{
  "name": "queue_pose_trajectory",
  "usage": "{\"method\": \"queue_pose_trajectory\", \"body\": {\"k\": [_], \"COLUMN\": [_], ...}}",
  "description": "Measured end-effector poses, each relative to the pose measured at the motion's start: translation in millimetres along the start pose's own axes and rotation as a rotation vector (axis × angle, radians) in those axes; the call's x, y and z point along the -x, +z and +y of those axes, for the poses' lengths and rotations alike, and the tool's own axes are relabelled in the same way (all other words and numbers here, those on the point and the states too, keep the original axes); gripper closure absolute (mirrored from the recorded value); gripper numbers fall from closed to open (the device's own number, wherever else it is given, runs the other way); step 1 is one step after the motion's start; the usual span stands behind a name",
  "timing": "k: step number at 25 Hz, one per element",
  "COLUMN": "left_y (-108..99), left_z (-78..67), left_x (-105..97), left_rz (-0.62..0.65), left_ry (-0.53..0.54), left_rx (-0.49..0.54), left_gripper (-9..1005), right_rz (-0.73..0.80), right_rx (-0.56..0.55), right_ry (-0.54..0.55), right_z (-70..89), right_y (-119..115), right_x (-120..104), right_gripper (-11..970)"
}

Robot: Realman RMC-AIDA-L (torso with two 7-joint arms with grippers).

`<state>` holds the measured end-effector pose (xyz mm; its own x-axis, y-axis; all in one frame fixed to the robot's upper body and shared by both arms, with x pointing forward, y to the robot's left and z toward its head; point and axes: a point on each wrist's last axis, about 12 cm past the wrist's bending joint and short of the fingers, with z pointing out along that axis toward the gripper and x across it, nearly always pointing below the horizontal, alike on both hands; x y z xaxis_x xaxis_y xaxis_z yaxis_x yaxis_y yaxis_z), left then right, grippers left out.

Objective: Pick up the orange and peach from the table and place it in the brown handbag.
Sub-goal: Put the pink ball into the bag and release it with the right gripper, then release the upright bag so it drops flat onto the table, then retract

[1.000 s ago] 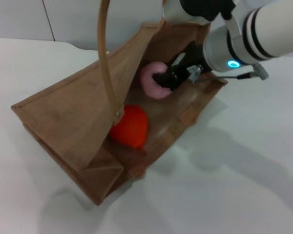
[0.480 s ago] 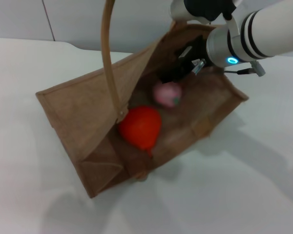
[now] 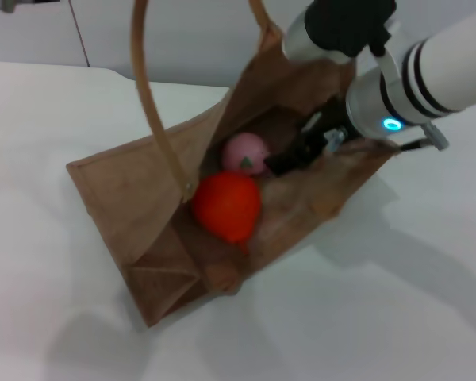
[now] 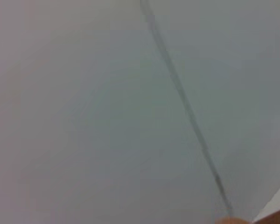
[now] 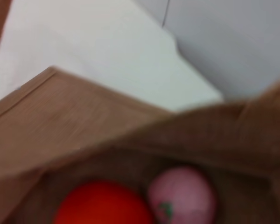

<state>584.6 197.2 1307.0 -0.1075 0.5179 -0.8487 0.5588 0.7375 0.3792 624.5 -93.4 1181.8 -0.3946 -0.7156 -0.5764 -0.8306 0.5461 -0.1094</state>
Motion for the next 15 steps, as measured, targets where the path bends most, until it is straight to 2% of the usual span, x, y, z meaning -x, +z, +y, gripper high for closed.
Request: {"method": "queue_pose_trajectory", "body": {"k": [4, 7, 10, 15], "left_y": [2, 6, 9, 9], "left_z": [13.9, 19.8, 23.3, 26.0], "left_x": [-15, -24, -31, -36], "left_rz": [0.038, 0.053, 0.051, 0.043], "left_ry": [-0.056, -0.082, -0.104, -0.122], "left_rx": [0.029, 0.043, 0.058, 0.072], "left_gripper": [841, 841, 840, 839], "right_rz": [0.005, -0.002, 0.011, 0.018], "right_rx": [0.019, -0.034, -0.156, -0.353], "right_ry": [0.013, 0.033, 0.055, 0.102], "right_z": [7.9, 2.6, -9.9, -39.0], "right_y": [-22, -44, -61, -73], "right_x": [-12, -23, -34, -50], "right_gripper": [178, 178, 180, 184]}}
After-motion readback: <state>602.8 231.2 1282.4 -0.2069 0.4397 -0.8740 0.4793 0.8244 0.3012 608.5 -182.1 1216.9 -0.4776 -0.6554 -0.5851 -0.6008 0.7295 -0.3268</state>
